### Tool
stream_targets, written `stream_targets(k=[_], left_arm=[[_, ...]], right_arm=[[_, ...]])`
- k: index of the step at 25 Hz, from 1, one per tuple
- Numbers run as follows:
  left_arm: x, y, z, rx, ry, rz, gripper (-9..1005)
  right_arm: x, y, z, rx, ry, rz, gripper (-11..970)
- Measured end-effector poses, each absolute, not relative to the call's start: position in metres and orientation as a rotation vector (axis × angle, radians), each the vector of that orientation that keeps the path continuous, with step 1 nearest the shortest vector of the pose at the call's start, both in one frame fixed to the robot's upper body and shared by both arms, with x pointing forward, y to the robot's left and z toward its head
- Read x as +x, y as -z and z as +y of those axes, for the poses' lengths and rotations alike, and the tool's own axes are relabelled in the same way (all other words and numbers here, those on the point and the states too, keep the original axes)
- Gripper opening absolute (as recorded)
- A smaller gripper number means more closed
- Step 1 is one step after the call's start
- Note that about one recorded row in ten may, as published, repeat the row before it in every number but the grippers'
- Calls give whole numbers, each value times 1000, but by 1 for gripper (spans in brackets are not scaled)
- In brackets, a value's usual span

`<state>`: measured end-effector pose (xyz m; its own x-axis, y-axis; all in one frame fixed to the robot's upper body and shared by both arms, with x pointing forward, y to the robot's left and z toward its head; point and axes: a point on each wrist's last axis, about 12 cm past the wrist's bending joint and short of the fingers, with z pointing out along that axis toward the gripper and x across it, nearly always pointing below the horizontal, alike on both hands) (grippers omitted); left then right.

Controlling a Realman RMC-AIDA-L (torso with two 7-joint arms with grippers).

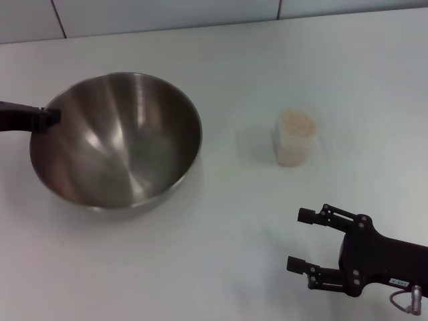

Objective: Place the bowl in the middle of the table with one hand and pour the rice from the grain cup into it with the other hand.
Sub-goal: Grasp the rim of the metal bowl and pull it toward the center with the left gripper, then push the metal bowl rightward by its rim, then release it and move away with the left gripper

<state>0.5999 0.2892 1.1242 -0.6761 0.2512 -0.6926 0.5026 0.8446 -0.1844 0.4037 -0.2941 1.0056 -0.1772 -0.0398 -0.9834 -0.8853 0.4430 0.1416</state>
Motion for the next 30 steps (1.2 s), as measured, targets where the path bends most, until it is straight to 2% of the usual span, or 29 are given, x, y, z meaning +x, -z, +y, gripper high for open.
stream_targets(k=[5, 8, 15, 19, 24, 30], left_arm=[[606, -1129, 289, 554, 554, 2342, 60], [614, -1135, 289, 594, 682, 2315, 55], [622, -1138, 285, 624, 750, 2291, 42], [640, -1146, 246, 724, 774, 2253, 40], [646, -1139, 220, 790, 718, 2272, 39], [646, -1132, 211, 810, 681, 2285, 39]], right_arm=[[404, -1006, -294, -836, -937, 1568, 736], [404, -1005, -294, -837, -936, 1569, 733], [407, -1005, -292, -854, -949, 1578, 726], [407, -1005, -292, -856, -950, 1577, 722], [407, -1005, -291, -856, -951, 1578, 717], [407, -1005, -292, -854, -952, 1580, 711]])
